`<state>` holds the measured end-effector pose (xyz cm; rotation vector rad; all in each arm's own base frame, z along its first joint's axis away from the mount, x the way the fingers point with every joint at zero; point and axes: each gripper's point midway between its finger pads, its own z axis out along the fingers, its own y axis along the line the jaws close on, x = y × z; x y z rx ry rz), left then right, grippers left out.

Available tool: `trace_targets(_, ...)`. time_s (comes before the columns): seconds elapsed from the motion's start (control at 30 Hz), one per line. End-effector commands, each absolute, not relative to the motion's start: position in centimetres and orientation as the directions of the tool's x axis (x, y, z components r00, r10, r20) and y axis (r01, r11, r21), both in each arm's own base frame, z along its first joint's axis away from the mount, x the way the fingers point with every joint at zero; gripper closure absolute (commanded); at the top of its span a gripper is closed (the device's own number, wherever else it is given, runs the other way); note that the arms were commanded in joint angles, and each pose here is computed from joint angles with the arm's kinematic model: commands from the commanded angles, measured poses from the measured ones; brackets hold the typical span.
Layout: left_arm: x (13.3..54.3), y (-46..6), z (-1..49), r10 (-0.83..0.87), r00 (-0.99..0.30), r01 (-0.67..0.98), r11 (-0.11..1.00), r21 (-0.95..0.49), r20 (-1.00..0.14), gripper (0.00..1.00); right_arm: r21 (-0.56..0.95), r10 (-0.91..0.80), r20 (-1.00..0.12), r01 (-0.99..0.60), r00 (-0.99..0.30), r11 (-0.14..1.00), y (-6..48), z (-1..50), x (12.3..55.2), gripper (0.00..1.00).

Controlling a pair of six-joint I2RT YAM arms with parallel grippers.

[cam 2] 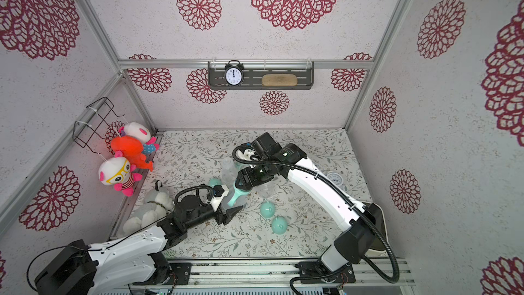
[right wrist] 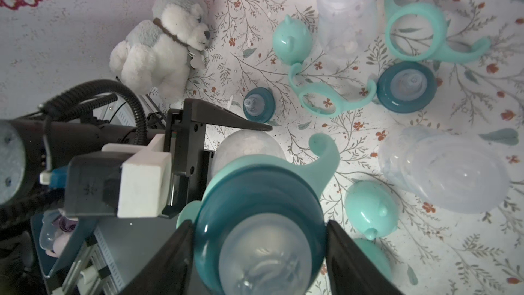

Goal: Assemble the baby bottles
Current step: Screw the nipple onto the baby bottle.

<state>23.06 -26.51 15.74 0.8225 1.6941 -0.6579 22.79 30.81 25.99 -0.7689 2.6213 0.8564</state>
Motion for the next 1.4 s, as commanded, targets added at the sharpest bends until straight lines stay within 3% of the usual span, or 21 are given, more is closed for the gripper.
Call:
trace_targets(0.0,24.5,-25.9,21.8,0.089,0.021,0.721,0.689,0.076,-0.996,1.0,0.525,-0.306,-0.254,-0.397,-0.917,0.753,30.6,25.4,20.7,0.57)
trace_targets(0.3,24.3,-26.0,21.6,0.134,0.063,0.67,0.729,0.141,-0.989,1.0,0.533,-0.056,-0.071,-0.086,-0.996,0.842,29.4,25.4,20.5,0.58)
trace_targets(0.57,24.1,-26.3,20.9,0.174,0.061,0.666,0.726,0.17,-0.983,1.0,0.558,0.005,-0.021,-0.007,-1.0,0.83,30.0,25.5,21.0,0.41)
trace_targets(0.67,23.8,-26.3,20.8,0.162,0.067,0.679,0.715,0.164,-0.984,1.0,0.571,-0.007,-0.074,-0.048,-0.997,0.82,29.9,26.1,21.2,0.3)
trace_targets(0.87,23.6,-26.0,20.6,0.11,0.028,0.724,0.683,0.096,-0.994,1.0,0.54,-0.121,-0.264,-0.251,-0.957,0.803,28.9,28.5,21.5,0.18)
trace_targets(1.1,23.0,-25.9,20.8,0.063,-0.028,0.802,0.597,0.015,-0.998,1.0,0.378,-0.309,-0.515,-0.535,-0.8,0.755,26.9,30.6,21.9,0.16)
trace_targets(1.37,22.1,-26.3,20.9,0.036,-0.067,0.851,0.524,-0.039,-0.997,1.0,0.34,-0.467,-0.601,-0.737,-0.648,0.584,28.2,31.8,20.3,0.15)
